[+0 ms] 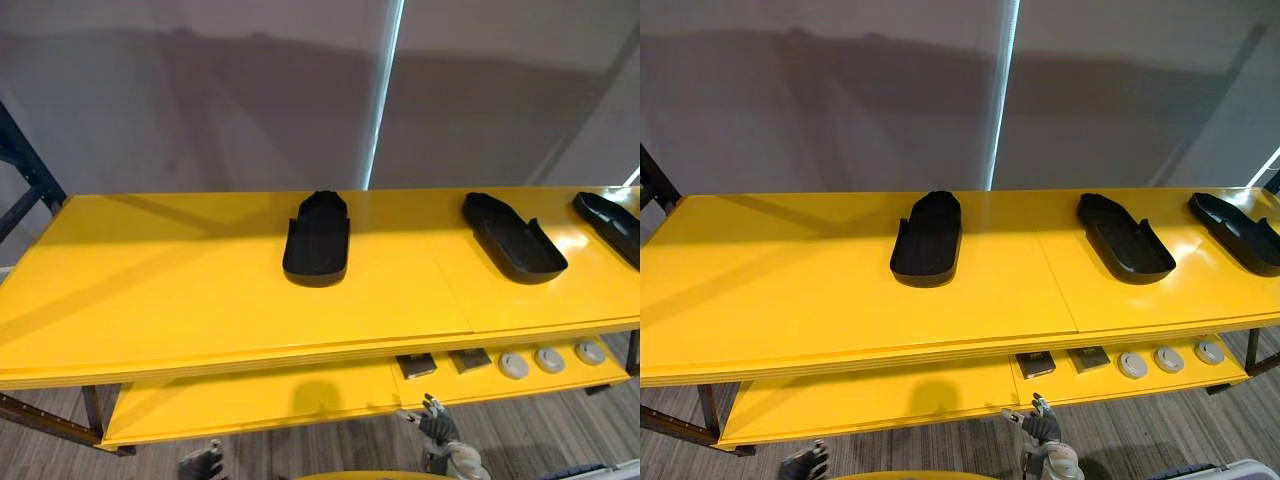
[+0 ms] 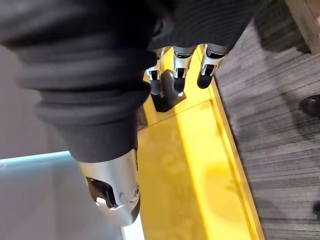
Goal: Walk over and take plastic housings, then place them on the shelf
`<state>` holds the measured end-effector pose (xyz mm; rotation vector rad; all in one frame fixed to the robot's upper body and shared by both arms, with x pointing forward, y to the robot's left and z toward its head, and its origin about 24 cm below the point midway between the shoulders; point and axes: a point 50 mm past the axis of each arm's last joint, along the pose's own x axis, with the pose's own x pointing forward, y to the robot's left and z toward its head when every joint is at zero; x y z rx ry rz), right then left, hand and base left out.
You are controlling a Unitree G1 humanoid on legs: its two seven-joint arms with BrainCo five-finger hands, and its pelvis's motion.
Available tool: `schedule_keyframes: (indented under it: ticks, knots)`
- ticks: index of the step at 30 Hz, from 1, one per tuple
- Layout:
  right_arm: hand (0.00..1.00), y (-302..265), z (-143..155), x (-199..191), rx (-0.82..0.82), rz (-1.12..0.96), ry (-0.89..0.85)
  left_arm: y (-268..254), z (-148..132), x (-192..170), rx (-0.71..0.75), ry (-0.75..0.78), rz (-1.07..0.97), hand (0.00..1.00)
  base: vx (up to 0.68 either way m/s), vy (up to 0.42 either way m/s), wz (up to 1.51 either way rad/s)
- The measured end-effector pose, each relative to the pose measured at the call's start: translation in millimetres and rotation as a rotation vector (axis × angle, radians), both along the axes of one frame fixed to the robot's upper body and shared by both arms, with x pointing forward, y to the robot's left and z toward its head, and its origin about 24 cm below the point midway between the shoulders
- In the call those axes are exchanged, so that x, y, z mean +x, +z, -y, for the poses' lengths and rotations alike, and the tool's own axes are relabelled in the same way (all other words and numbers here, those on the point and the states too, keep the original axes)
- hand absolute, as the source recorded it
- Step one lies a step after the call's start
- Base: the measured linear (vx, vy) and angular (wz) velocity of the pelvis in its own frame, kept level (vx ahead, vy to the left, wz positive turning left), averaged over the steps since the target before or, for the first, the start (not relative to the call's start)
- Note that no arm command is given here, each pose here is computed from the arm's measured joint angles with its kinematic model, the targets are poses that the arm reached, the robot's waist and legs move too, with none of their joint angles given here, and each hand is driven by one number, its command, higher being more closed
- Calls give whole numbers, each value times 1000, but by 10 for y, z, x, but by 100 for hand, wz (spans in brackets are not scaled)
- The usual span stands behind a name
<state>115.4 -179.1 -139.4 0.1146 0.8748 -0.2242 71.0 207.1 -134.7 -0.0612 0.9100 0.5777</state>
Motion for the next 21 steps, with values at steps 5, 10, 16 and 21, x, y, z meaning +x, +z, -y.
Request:
schedule_keyframes:
  ticks: [5,10,16,21]
  knots:
    - [0,-58,32,-94,-44,-56,8,-30,67,124,52,-182,-35,0,26,-11,-11]
    - [0,-29,84,-8,-100,-42,55,-25,78,164,98,-284,-48,0,39,-5,-17]
    - [0,-15,116,49,-139,-38,99,-23,45,257,125,-348,-51,0,31,-19,-8]
    - [0,0,143,126,-163,-31,102,-24,61,345,125,-364,-43,0,-41,-8,3]
